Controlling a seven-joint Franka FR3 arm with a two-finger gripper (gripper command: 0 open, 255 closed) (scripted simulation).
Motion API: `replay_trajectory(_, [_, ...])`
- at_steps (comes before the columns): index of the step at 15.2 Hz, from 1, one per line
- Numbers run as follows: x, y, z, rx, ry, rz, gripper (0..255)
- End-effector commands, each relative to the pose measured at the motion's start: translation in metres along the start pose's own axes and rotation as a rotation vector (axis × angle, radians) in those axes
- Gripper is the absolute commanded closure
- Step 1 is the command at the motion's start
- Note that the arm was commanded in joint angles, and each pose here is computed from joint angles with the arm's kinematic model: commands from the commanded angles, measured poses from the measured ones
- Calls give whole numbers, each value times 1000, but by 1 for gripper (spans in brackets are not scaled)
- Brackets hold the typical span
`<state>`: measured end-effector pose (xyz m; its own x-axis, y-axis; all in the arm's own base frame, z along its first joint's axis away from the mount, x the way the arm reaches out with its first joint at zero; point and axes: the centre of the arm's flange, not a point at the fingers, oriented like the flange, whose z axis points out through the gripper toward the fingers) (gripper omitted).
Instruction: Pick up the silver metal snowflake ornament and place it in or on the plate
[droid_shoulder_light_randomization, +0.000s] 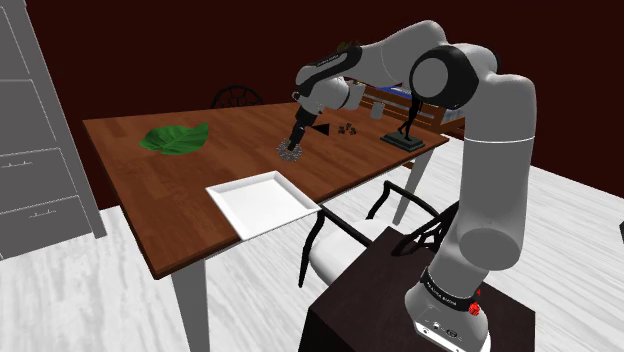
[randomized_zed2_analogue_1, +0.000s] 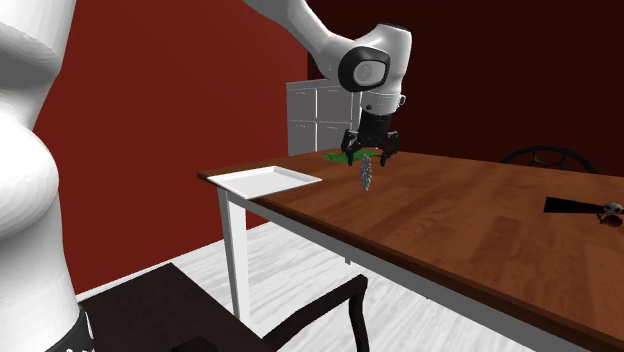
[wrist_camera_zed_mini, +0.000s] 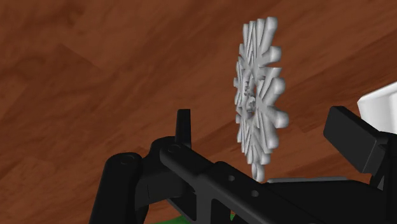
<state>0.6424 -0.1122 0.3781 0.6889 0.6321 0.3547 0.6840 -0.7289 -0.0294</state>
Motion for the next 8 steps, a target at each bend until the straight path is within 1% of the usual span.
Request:
replay_trajectory(1, [0, 0, 0, 0, 0, 0, 0])
replay_trajectory(2, [0, 0, 0, 0, 0, 0, 255])
replay_trajectory(8, [0, 0, 0, 0, 0, 0, 255])
